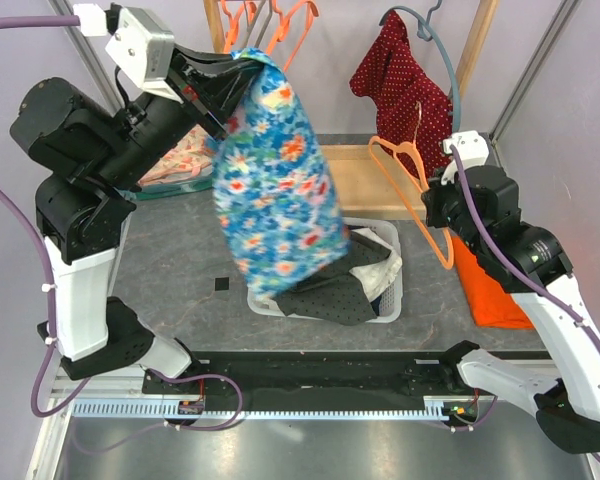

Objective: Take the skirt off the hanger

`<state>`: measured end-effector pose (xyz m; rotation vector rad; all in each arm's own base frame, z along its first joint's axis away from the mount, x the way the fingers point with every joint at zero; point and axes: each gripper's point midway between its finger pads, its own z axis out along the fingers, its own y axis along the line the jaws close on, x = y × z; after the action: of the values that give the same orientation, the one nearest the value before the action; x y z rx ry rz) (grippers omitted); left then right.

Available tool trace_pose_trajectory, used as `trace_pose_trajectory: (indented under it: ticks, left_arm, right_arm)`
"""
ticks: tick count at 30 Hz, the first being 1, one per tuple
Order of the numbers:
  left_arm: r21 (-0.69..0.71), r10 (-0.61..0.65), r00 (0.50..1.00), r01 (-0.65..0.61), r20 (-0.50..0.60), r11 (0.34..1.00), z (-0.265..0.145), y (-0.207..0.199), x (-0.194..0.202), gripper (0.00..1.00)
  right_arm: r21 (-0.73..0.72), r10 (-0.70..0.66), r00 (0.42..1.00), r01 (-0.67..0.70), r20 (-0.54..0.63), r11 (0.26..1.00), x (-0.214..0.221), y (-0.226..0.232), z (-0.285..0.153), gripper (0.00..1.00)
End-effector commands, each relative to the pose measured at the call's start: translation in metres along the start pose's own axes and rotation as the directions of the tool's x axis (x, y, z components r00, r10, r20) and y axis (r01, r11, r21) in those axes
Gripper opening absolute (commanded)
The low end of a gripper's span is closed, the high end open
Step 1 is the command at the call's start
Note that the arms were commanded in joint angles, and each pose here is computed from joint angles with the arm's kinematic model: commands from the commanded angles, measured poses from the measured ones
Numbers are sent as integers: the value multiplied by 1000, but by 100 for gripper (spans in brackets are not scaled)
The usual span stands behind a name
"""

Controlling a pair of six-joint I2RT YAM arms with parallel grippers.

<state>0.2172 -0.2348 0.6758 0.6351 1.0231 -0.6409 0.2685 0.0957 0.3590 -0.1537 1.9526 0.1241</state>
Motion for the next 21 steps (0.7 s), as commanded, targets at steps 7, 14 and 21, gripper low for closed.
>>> trace_pose_trajectory:
  ticks: [7, 14, 21]
  left_arm:
    - [21, -60, 998, 60, 4, 998, 3, -7, 5, 2]
    - [100, -88, 957, 120, -275, 988, 12, -38, 115, 2]
    - [124, 11, 856, 62, -517, 990, 12, -59, 235, 2]
  right_arm:
    - [-24, 49, 988, -46, 145, 999, -44, 0, -20, 0]
    - [-62, 90, 973, -78, 213, 995, -66, 1, -38, 0]
    - [-116, 127, 958, -100, 257, 988, -88, 9, -50, 0]
